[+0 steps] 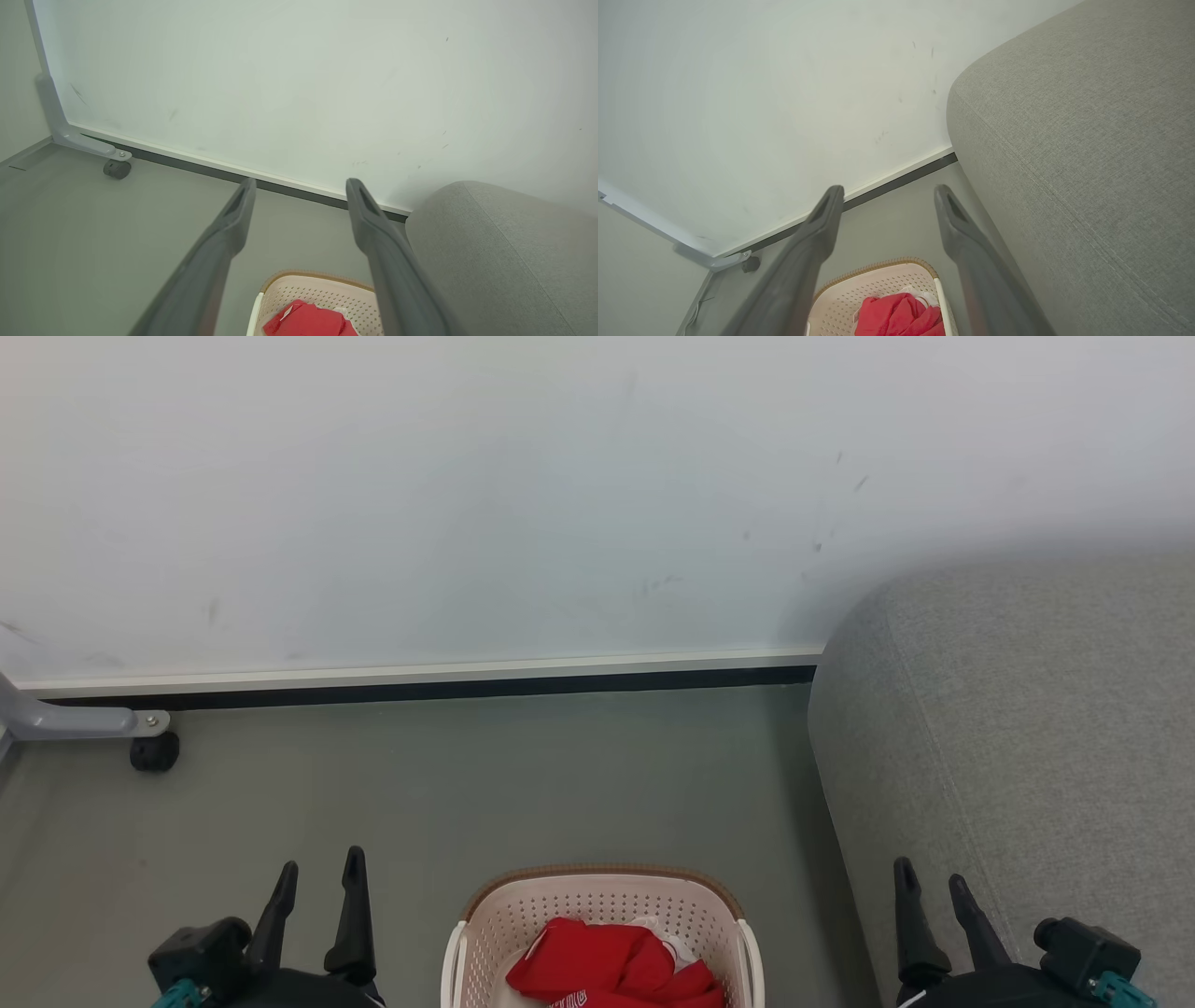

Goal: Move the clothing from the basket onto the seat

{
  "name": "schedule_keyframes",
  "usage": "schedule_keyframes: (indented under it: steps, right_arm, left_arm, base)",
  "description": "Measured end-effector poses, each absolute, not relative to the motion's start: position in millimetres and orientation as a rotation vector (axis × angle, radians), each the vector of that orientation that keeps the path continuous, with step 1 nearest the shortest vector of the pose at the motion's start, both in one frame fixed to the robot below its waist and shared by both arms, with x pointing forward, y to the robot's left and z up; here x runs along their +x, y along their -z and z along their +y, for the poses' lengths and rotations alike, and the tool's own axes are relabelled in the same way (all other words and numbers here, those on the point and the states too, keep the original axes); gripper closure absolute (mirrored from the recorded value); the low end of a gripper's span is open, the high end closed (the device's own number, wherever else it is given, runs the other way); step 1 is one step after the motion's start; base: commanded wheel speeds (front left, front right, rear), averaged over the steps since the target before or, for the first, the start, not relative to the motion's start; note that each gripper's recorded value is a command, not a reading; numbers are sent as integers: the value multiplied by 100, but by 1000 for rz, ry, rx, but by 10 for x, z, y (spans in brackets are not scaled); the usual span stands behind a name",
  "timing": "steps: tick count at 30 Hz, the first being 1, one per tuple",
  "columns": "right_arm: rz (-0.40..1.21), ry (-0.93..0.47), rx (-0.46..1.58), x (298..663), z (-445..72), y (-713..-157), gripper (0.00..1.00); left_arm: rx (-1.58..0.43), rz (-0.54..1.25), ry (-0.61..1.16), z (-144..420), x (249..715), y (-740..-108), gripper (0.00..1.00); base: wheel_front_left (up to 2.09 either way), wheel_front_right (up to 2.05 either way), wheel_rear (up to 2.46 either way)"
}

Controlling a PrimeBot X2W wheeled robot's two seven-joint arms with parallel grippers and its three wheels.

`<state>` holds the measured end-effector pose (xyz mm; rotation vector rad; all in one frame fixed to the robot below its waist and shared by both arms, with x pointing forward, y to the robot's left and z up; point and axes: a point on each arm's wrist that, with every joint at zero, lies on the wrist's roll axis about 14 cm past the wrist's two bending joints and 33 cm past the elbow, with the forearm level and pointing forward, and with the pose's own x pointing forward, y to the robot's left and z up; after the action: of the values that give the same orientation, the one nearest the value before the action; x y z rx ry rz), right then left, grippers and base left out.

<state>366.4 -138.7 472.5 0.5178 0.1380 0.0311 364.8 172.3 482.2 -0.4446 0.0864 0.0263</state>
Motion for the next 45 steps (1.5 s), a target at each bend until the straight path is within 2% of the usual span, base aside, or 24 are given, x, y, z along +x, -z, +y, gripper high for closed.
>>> schedule_keyframes:
  steps: [32, 45]
  right_arm:
    - [3, -142, 75, 3509, -1137, -4863, 0]
    - [-2, -137, 67, 3523, -1156, -4874, 0]
  left_arm:
    - [-18, -49, 8, 1671, 3541, -5000, 0]
    - [-16, -31, -3, 1710, 3553, -4940, 0]
  base:
    - [0, 0, 0]
    - [0, 0, 0]
